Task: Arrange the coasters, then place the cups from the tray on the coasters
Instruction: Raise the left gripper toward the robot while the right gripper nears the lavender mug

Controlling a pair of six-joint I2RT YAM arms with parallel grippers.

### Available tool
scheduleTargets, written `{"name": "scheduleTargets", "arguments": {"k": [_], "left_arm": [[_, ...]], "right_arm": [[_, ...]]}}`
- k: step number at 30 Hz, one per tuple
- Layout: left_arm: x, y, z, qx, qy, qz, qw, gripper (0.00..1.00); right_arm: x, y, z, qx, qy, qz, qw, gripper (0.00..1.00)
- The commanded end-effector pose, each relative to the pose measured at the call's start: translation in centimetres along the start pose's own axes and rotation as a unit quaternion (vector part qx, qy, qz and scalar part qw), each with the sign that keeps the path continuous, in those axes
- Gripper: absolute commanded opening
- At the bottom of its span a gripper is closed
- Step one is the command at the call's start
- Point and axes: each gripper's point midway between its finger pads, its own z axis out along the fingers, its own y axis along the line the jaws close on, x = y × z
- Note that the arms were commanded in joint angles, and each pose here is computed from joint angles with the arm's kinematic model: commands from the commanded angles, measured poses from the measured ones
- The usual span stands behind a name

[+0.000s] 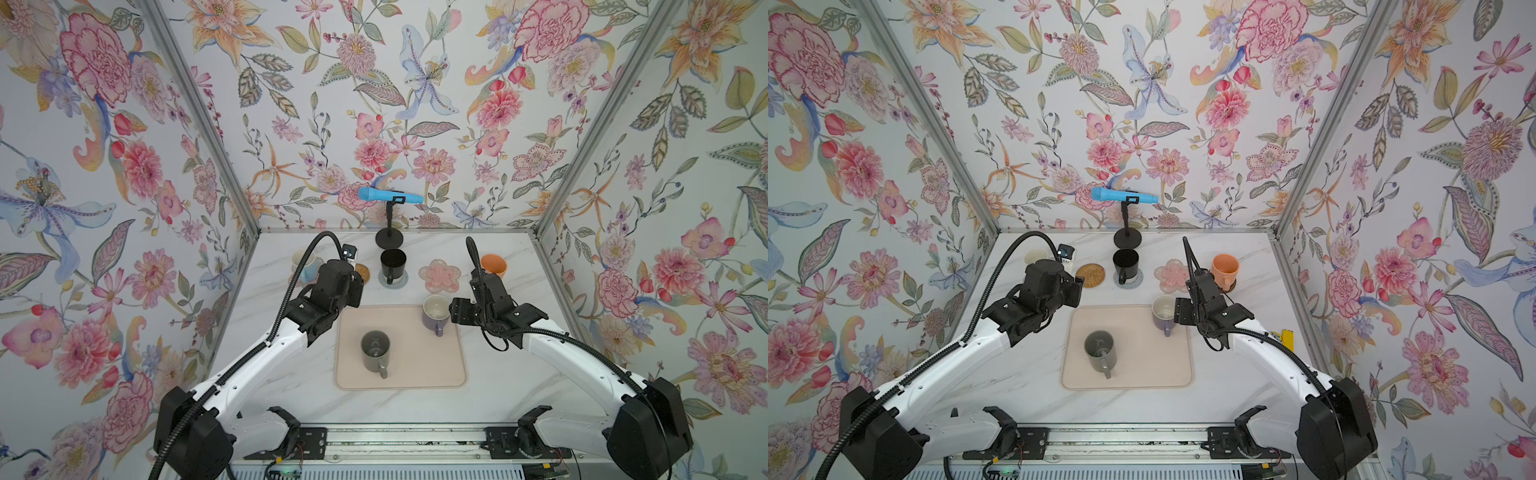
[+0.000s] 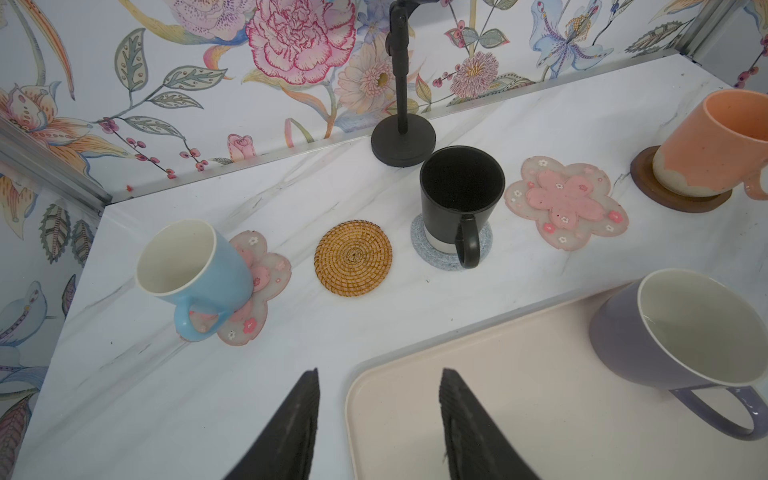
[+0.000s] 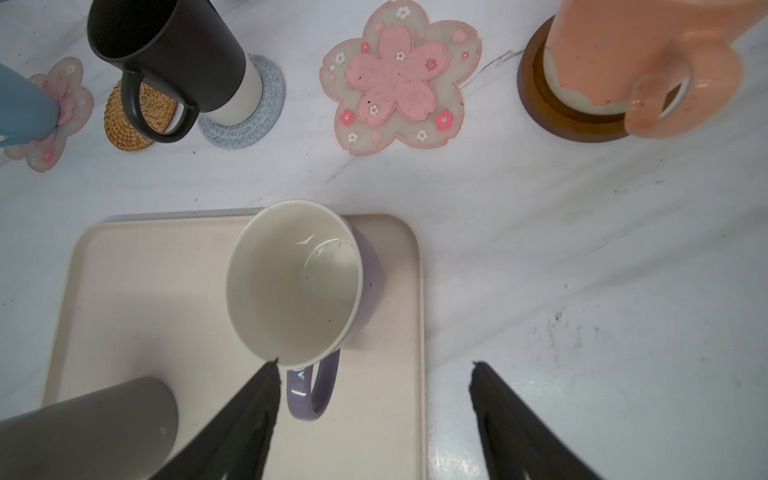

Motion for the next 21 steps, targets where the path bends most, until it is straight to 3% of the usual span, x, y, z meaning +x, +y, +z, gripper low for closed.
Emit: {"name": "scheduleTargets", "arguments": {"k": [1,8,21], "left_arm": [[0.7,1.5,-0.7,-0.034,0.0,0.009,0.999,0.5],[1.6,2.7,-1.8,-0.054,-0.007,0.01,0.998,0.5],[1.7,3.8,-2.0,-0.082,-0.027,-0.009,0.996,0.5]], "right_arm": [[-1.0,0.2,-0.2,0.008,-0.013,0.006,1.0,0.74],[-1.5,0.2,-0.6,0.013,-0.021,0.005,1.0,0.74],[1.6,-1.1,-0.5,0.028,-0.009,0.025,0.999,0.74]]}}
